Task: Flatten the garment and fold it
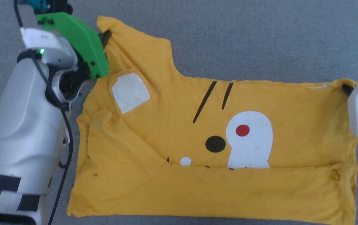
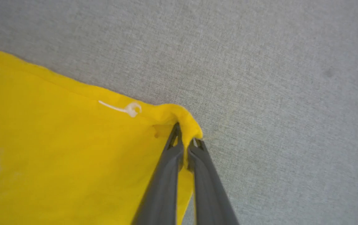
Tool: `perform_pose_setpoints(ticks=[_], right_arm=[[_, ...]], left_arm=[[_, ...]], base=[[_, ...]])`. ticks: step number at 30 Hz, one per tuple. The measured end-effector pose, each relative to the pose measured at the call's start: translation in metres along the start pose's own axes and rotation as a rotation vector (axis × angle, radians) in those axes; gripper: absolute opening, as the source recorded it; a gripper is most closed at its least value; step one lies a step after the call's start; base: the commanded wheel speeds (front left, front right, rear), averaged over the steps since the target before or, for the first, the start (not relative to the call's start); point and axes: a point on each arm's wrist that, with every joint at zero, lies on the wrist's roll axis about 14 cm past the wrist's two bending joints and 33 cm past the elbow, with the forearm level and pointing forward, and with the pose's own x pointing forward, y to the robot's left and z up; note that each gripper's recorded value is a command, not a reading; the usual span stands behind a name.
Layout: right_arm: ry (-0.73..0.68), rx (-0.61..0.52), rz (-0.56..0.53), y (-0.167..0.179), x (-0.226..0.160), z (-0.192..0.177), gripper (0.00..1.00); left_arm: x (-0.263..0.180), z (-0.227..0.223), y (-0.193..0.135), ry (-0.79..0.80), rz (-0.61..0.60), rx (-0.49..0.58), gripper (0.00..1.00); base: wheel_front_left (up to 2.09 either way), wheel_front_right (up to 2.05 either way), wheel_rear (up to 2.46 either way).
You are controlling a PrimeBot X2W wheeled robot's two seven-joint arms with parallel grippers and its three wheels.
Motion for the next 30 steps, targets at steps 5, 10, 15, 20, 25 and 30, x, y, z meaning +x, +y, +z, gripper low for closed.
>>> perform_pose_setpoints(ticks=[5,10,15,20,25,30], right_arm=[[-0.073,0.048,-0.019,-0.003,-0.027,-0.002,0.00],[-0.104,0.101,-0.038,-0.006,-0.051,-0.016,0.00],[-0.109,0.144,-0.050,-0.006,-0.070,-0.035,0.00],[-0.115,0.170,-0.047,0.001,-0.081,-0.048,0.00],[-0.090,0.204,-0.036,0.007,-0.080,-0.067,0.00],[-0.050,0.223,-0.025,0.013,-0.073,-0.086,0.00]], left_arm=[[-0.040,0.008,-0.004,-0.081,-0.017,0.010,0.00],[-0.077,0.004,-0.016,-0.128,-0.038,-0.002,0.00],[-0.108,-0.010,-0.016,-0.144,-0.027,-0.034,0.00],[-0.130,-0.028,-0.014,-0.157,-0.023,-0.104,0.00],[-0.139,-0.062,-0.004,-0.142,0.007,-0.207,0.00],[-0.142,-0.108,0.004,-0.081,0.040,-0.329,0.00]], base=[[0.00,0.00,0.00],[0.00,0.00,0.00],[0.00,0.00,0.00],[0.00,0.00,0.00],[0.00,0.00,0.00],[0.00,0.00,0.00]])
